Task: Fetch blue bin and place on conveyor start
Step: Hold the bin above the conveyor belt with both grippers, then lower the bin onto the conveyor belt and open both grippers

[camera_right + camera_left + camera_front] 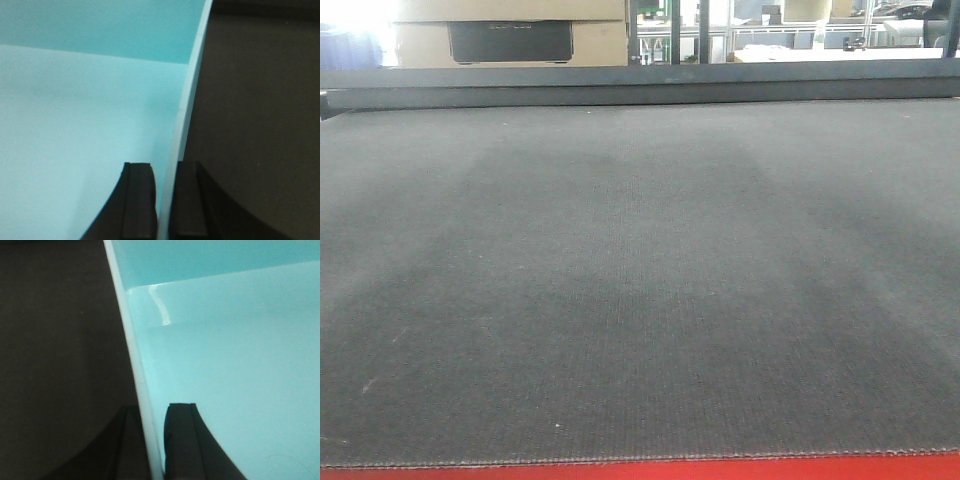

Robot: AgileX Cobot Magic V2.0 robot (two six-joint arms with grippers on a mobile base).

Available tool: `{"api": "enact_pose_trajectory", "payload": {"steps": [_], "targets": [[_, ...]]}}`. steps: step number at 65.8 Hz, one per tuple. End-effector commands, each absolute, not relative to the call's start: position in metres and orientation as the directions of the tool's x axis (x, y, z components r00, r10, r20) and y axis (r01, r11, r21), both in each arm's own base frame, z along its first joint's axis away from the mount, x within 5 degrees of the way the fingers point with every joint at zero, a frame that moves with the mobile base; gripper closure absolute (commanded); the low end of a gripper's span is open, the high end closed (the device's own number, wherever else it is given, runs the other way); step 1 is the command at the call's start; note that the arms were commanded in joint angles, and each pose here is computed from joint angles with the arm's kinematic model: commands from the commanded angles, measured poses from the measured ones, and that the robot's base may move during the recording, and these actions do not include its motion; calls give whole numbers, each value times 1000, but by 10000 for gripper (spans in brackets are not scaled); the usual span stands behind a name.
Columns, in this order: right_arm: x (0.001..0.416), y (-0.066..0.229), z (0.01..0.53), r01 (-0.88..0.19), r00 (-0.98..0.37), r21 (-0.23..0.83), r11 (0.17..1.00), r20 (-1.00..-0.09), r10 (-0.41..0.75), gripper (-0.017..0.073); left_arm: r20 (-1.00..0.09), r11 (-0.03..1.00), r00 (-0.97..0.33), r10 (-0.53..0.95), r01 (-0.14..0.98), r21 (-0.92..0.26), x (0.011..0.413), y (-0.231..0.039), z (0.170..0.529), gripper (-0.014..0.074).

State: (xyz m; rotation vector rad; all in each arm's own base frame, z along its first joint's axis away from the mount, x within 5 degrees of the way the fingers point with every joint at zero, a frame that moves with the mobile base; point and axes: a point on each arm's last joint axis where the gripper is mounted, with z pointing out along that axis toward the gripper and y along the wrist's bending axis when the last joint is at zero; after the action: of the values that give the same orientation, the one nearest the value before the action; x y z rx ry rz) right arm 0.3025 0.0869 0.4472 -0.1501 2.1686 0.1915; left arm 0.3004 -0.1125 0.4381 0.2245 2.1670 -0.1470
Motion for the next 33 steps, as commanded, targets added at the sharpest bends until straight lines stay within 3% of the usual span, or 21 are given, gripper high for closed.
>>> {"api": "enact_pose_trajectory", "payload": {"steps": [1, 21, 33], "targets": [[314, 102, 436, -224, -597, 139, 965, -802, -22, 711, -819, 963, -566, 96, 261, -67, 311, -128, 423, 705], [371, 120, 352, -194, -767, 115, 974, -636, -78, 711, -680, 968, -715, 160, 250, -35, 346, -140, 333, 705], [390, 126, 315, -184, -821, 104, 977, -563, -95, 689, -658, 972, -737, 152, 232, -36, 360, -138, 309, 703]]}}
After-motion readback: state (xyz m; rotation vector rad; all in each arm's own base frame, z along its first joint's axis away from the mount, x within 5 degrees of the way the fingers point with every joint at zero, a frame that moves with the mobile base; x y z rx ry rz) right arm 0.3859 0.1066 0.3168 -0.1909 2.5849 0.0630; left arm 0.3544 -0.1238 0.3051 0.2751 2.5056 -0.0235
